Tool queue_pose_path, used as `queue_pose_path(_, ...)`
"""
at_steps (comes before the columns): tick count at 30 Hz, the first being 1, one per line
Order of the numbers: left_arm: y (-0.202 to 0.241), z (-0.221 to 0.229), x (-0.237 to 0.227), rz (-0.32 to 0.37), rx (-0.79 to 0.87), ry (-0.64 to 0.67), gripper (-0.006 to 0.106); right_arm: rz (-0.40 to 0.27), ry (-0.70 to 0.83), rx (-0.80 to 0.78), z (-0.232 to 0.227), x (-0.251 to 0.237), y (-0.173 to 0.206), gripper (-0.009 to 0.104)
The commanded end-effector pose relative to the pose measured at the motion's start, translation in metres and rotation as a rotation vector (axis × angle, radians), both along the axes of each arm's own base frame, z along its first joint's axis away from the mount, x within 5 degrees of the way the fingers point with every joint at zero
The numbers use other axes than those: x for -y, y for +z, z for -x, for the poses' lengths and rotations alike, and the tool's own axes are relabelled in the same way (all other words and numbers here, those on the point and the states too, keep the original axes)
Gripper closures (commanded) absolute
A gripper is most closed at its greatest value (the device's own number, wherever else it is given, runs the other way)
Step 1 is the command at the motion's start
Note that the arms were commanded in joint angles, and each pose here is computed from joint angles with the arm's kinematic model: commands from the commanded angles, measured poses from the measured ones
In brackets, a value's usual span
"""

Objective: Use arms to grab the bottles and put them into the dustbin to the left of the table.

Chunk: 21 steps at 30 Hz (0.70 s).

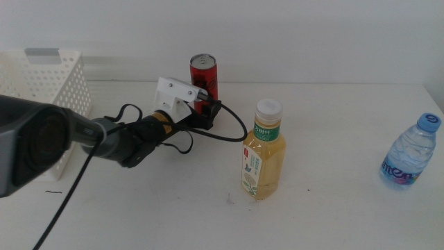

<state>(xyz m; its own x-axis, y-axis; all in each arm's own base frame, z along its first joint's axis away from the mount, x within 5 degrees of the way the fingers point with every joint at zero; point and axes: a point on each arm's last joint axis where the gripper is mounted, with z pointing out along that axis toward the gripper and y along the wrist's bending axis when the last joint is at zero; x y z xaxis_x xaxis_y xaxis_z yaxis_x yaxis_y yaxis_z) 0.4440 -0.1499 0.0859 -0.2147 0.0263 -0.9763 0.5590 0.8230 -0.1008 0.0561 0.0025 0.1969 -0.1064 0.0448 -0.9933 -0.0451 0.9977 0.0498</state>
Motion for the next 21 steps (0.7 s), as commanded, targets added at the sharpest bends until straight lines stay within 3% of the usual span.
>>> queue_pose_path(1, 0.0, -0.008, 0.006, 0.012, -0.005, 0.011, 0.007, 0.003, -0.009, 0.012, 0.0, 0.001, 0.0, 0.004)
queue_pose_path(9, -0.003, -0.024, 0.013, 0.021, 0.019, 0.006, 0.008, 0.003, -0.009, 0.012, 0.0, 0.001, 0.0, 0.004)
queue_pose_path(11, -0.005, -0.024, 0.013, 0.006, 0.004, 0.012, 0.012, 0.003, -0.009, 0.012, 0.0, 0.001, 0.0, 0.004)
queue_pose_path(13, -0.005, -0.024, 0.013, 0.0, 0.001, 0.01, 0.022, 0.003, -0.009, 0.012, 0.0, 0.001, 0.0, 0.004)
queue_pose_path(16, -0.003, -0.023, 0.014, 0.003, -0.007, -0.013, 0.048, 0.003, -0.009, 0.012, 0.0, 0.001, 0.0, 0.004)
queue_pose_path(18, 0.007, -0.017, 0.014, -0.021, -0.005, -0.081, 0.069, 0.003, -0.009, 0.012, 0.0, 0.001, 0.0, 0.004)
queue_pose_path(21, 0.031, -0.002, 0.01, -0.068, -0.013, -0.096, 0.088, 0.003, -0.009, 0.012, 0.0, 0.001, 0.0, 0.004)
